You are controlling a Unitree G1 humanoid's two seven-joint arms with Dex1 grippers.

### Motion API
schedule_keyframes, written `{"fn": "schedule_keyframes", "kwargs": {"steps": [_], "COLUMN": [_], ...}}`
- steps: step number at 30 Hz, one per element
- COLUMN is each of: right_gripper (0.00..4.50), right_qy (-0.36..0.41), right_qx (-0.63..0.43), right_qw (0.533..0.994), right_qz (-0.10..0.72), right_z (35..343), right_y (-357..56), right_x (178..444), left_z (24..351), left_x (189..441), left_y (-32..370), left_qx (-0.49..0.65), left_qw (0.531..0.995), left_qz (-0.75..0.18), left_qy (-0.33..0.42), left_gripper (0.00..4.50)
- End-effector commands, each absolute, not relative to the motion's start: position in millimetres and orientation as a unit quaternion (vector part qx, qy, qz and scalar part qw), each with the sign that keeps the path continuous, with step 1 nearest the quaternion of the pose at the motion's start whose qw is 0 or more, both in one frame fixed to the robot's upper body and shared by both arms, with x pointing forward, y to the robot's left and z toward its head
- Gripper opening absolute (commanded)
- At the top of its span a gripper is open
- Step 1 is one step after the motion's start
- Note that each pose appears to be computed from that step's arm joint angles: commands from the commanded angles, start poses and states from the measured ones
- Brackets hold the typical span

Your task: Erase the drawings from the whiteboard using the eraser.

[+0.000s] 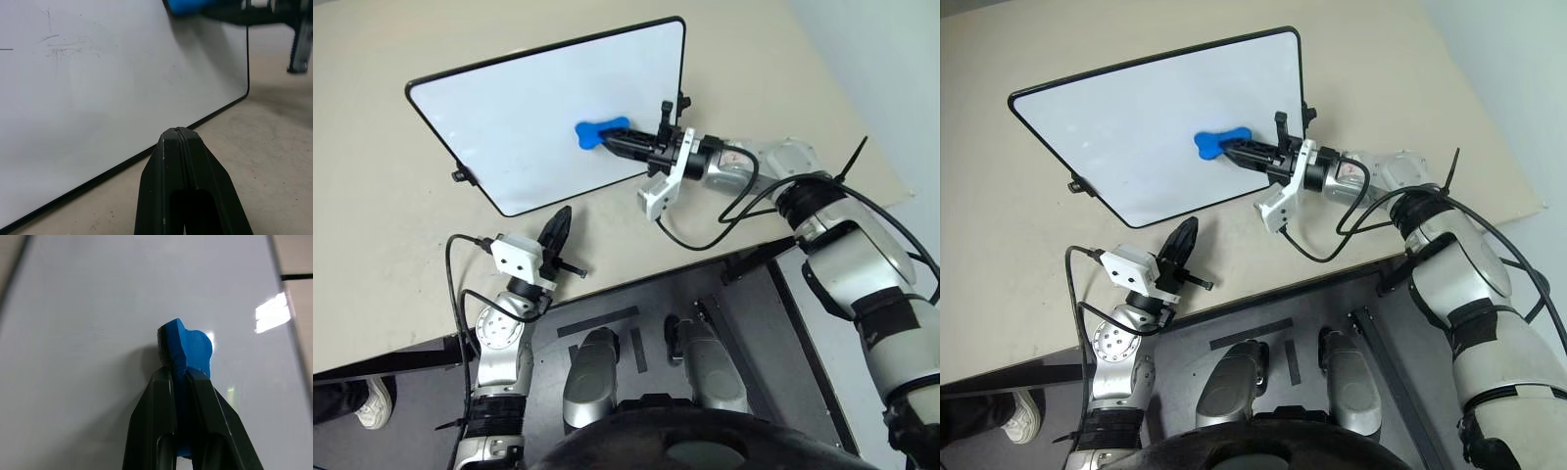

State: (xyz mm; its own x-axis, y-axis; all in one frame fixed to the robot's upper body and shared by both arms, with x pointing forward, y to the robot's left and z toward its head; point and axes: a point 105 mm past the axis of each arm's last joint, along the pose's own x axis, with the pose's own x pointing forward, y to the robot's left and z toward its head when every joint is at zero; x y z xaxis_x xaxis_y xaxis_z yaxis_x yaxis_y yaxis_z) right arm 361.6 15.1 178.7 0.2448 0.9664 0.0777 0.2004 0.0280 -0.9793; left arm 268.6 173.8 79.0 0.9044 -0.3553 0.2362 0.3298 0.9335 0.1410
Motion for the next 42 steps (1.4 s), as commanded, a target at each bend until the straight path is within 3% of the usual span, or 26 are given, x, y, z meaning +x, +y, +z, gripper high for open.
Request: {"fn": "schedule_keyframes", "kwargs": {"steps": [1, 10, 20, 25, 32, 36, 42], "right_gripper": [0.01, 0.01, 0.01, 0.01, 0.01, 0.01, 1.98], "right_qy": [-0.512, -0.419, -0.416, -0.376, -0.208, -0.151, -0.132], "right_qx": [-0.580, -0.607, -0.580, -0.522, -0.492, -0.465, -0.430], "right_qw": [0.533, 0.530, 0.558, 0.611, 0.689, 0.721, 0.757], "right_qz": [0.343, 0.418, 0.424, 0.461, 0.490, 0.491, 0.475], "right_z": [196.9, 140.4, 147.4, 150.6, 121.6, 111.6, 111.0], "right_y": [16.1, 15.5, 6.6, -25.0, -89.4, -103.0, -99.0], "right_x": [361.9, 363.0, 357.4, 336.9, 314.3, 301.3, 297.3], "left_z": [83.8, 93.0, 109.8, 115.3, 114.3, 114.8, 118.7], "left_x": [267.9, 271.8, 271.5, 267.1, 264.7, 265.3, 270.6], "left_y": [171.7, 164.1, 158.2, 161.6, 165.0, 170.6, 172.3], "left_qx": [0.047, 0.045, 0.045, 0.048, 0.048, 0.051, 0.062], "left_qw": [0.973, 0.971, 0.970, 0.971, 0.973, 0.973, 0.969], "left_qz": [-0.178, -0.182, -0.184, -0.180, -0.183, -0.185, -0.204], "left_qy": [-0.141, -0.147, -0.151, -0.148, -0.134, -0.129, -0.125], "left_gripper": [0.00, 0.00, 0.00, 0.00, 0.00, 0.00, 0.00]}}
